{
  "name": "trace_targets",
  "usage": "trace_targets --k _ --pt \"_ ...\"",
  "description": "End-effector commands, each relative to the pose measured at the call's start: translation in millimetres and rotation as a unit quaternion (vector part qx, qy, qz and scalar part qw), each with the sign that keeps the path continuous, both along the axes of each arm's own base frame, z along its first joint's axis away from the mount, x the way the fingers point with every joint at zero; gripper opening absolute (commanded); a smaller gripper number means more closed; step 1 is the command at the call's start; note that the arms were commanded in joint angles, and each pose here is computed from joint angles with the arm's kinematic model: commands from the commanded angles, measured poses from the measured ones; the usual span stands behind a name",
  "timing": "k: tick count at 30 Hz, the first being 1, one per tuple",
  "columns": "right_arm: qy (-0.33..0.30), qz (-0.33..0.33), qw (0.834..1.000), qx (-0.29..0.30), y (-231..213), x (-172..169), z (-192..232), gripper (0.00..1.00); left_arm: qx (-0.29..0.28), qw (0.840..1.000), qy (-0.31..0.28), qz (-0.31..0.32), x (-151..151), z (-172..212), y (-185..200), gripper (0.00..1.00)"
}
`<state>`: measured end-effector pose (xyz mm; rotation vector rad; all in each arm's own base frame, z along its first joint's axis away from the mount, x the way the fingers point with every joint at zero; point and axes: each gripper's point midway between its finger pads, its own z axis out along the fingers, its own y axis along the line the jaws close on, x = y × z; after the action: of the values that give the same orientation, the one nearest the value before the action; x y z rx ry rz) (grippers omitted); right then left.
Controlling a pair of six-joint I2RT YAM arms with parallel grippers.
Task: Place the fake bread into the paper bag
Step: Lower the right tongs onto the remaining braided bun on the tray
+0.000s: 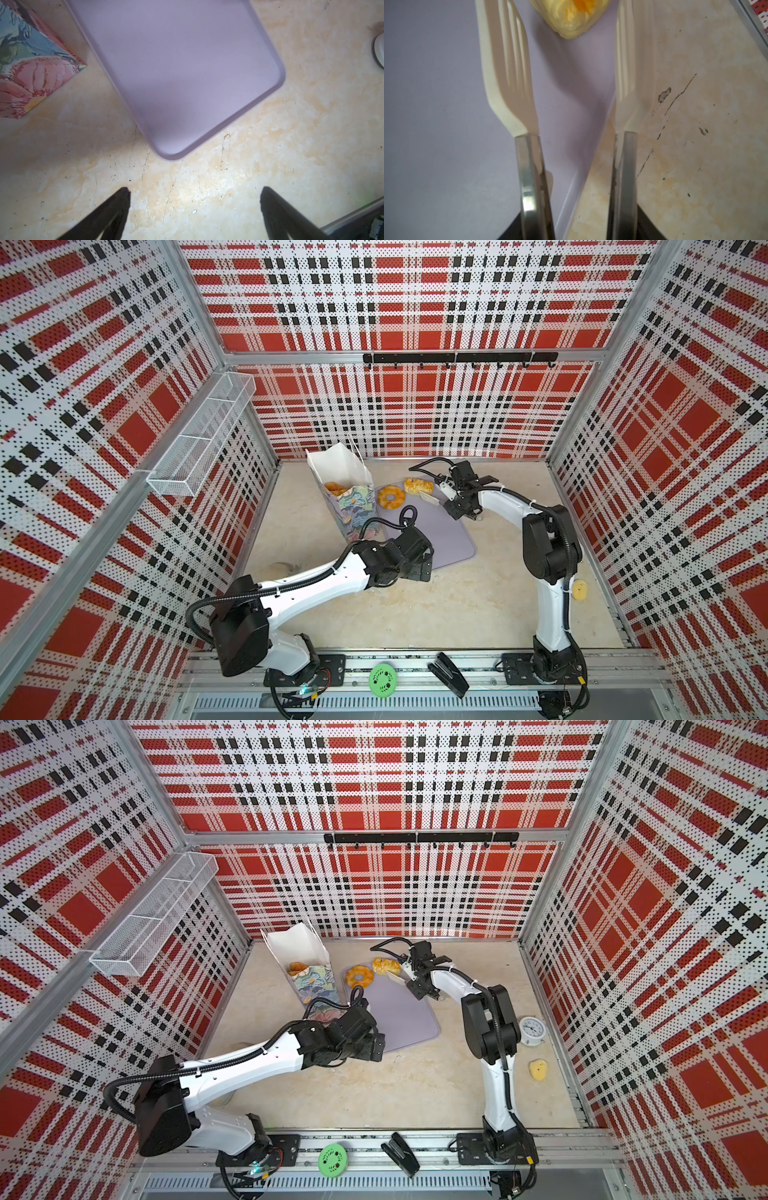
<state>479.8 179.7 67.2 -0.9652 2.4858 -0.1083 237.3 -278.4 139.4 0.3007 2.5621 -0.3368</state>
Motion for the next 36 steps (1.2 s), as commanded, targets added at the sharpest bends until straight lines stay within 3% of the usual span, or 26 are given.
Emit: trace_targets --k 1,11,26,36 --pt "-0.026 0.012 0.999 0.017 10 18 6 0.55 -0.013 1.0 -0.004 -0.003 0 6 -8 1.0" --pt "-0.022 0.034 0.999 0.036 20 23 7 0.56 -0.011 1.0 -0.003 -0.003 -1 6 -6 0.99" --pt "0.016 0.07 0.996 0.058 20 -35 31 0.48 -0.006 1.0 0.001 -0.009 0 1 -11 1.0" --pt "0.0 0.032 0.999 0.036 13 -15 30 0.54 -0.009 1.0 -0.002 -0.007 0 2 -9 0.99"
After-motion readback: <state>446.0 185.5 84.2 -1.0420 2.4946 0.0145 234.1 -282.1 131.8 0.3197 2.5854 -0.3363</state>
